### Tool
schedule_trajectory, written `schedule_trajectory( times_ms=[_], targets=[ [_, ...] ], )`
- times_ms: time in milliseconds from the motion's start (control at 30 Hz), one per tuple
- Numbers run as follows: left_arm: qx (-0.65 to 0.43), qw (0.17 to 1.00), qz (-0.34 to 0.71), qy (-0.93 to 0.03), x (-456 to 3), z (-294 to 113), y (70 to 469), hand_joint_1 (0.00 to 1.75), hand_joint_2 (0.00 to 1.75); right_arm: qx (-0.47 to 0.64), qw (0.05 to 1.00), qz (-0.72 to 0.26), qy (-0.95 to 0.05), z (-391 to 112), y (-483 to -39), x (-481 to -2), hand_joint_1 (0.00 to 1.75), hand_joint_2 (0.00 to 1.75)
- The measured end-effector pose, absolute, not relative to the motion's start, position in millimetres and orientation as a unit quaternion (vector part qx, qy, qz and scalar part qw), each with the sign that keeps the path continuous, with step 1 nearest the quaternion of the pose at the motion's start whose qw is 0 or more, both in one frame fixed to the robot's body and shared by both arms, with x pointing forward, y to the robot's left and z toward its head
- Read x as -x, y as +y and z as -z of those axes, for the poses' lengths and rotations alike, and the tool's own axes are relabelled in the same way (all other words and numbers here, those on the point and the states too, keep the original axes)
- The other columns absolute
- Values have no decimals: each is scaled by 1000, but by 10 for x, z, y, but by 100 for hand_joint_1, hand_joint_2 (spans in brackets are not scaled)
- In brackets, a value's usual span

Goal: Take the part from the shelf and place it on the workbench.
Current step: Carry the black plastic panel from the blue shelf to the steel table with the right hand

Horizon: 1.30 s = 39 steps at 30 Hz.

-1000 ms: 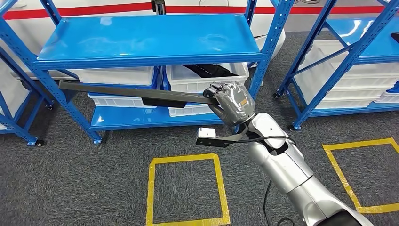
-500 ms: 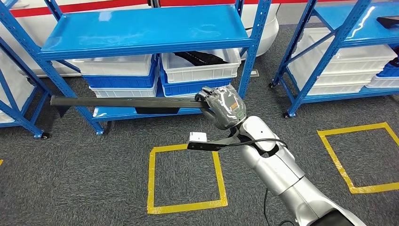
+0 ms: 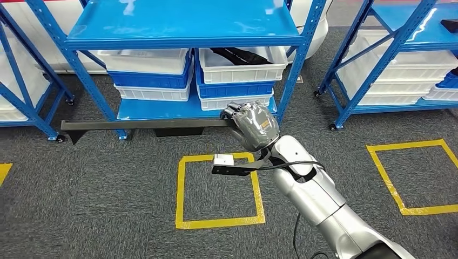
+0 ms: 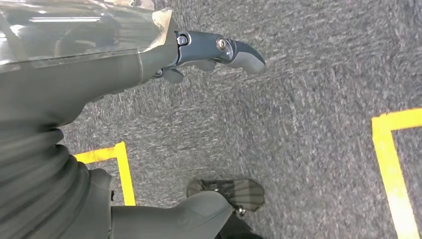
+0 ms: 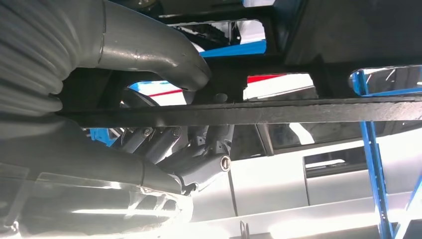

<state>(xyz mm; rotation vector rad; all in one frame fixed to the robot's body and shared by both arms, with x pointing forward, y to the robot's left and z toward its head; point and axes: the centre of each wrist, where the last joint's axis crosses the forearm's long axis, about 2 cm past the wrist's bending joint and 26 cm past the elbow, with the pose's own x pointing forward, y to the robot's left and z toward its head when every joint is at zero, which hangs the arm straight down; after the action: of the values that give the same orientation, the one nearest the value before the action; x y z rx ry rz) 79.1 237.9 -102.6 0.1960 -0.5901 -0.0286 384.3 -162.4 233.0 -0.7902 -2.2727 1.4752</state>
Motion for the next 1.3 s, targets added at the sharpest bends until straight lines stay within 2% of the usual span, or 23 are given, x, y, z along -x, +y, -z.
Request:
schedule_trajectory(
  times_ms=[1300],
  targets=[
    [-99, 951, 4, -294, -772, 1026, 2351, 0, 175, 268, 157, -515, -799, -2333, -1511, -3829, 175, 175]
  ],
)
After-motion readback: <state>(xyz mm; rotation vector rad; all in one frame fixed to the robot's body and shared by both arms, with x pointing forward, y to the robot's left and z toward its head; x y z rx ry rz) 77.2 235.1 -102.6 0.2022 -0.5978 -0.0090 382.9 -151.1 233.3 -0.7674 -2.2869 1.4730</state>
